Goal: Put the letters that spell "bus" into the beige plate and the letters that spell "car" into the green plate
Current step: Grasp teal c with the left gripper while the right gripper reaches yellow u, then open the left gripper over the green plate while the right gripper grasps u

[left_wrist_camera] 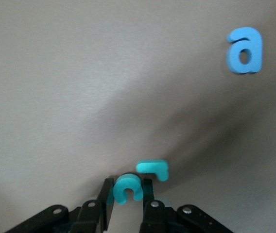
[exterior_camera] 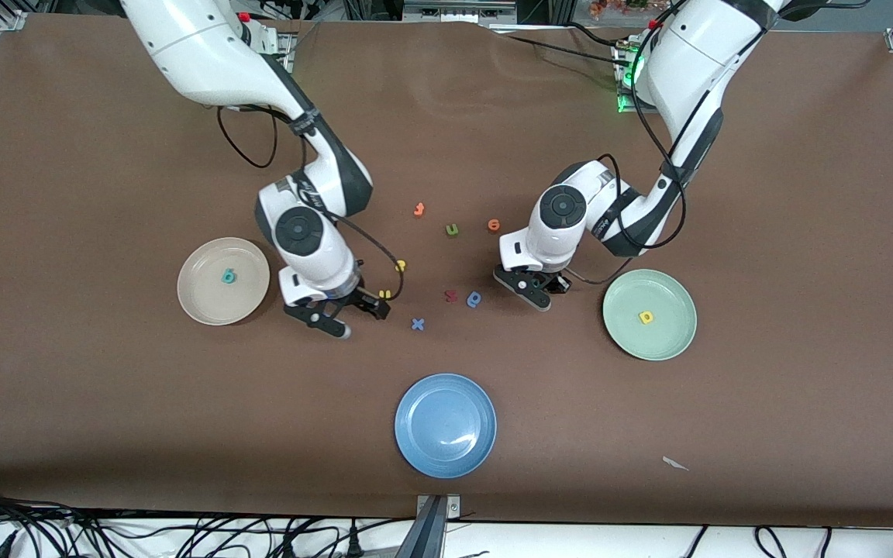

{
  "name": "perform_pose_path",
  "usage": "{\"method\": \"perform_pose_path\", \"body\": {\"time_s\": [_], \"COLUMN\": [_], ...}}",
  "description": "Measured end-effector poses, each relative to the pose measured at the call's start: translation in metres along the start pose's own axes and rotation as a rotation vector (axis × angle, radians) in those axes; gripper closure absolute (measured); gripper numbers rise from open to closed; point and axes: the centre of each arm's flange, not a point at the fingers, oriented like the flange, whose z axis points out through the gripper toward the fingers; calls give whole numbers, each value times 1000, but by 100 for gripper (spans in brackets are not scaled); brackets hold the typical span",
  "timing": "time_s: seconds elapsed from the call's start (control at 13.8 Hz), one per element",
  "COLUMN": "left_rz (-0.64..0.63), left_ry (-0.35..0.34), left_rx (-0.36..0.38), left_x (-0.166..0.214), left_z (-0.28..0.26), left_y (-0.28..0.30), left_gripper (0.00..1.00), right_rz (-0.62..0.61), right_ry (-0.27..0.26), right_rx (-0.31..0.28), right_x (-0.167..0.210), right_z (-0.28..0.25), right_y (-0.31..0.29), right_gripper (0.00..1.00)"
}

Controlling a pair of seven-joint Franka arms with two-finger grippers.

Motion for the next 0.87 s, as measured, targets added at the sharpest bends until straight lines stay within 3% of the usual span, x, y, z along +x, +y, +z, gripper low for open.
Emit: {"method": "perform_pose_path", "body": {"time_s": [0.29, 0.58, 0.73, 0.87], "left_rz": [-23, -34, -41, -41], "left_ry": [-75, -98, -105, -104], "left_rx": [47, 40, 34, 32], "left_x": [-14, -39, -49, -50], "left_z": [-40, -41, -38, -38], "left_y": [-72, -151, -176, -176], "left_gripper": [72, 72, 57, 38], "right_rz": [-19, -15, -15, -16], "right_ry": [-20, -22, -22, -22], "right_rx": [-40, -55, -55, -55], "right_x": [-26, -23, -22, -23], "right_z": [35, 34, 34, 34], "right_y": [-11, -10, -10, -11], "right_gripper": [2, 21, 44, 46]}}
